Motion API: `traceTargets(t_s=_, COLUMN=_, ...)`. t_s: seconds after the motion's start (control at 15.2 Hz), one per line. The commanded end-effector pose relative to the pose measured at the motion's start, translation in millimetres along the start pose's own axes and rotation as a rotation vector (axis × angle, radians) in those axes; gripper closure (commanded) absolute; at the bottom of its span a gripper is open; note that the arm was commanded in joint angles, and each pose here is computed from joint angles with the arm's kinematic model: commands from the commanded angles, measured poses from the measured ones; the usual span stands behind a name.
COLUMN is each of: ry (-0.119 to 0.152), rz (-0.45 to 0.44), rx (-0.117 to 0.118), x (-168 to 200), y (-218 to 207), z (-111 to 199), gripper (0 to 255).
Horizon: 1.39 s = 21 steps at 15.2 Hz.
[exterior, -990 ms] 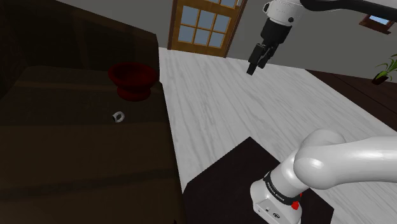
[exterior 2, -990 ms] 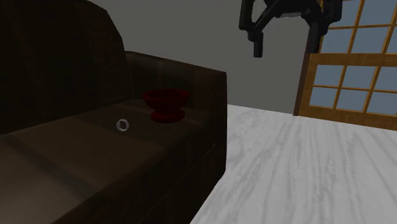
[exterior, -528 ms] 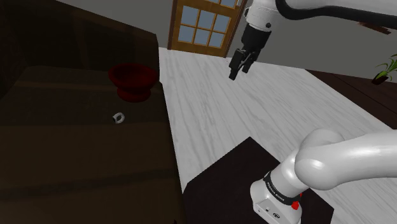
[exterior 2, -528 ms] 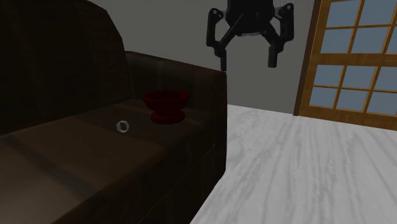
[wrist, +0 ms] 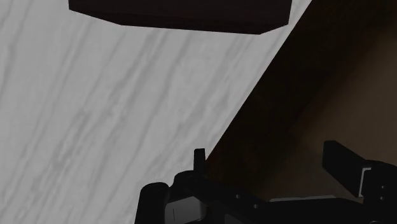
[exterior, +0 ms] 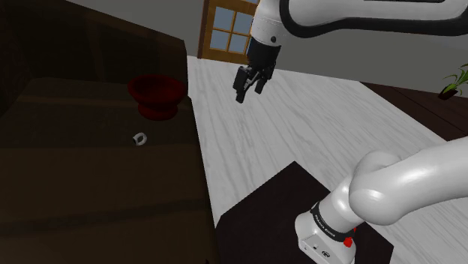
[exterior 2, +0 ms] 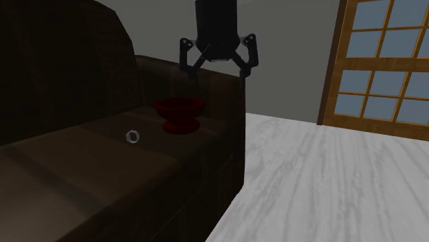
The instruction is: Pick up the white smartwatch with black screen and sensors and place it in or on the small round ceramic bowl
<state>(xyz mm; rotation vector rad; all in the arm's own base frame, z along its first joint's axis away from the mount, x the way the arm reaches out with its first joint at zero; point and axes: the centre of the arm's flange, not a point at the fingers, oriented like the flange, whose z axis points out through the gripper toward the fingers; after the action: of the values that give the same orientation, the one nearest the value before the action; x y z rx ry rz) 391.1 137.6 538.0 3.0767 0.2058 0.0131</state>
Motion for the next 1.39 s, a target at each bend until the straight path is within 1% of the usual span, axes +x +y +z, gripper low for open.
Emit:
traceTargets(t_s=0.0, ry=0.0, rz=-0.003, rx=0.003, x=14, y=-21, z=12, gripper=0)
traceTargets(t_s=1.32, ry=-0.005, rz=-0.034, rx=0.026, x=143, y=-231, z=100, gripper=0)
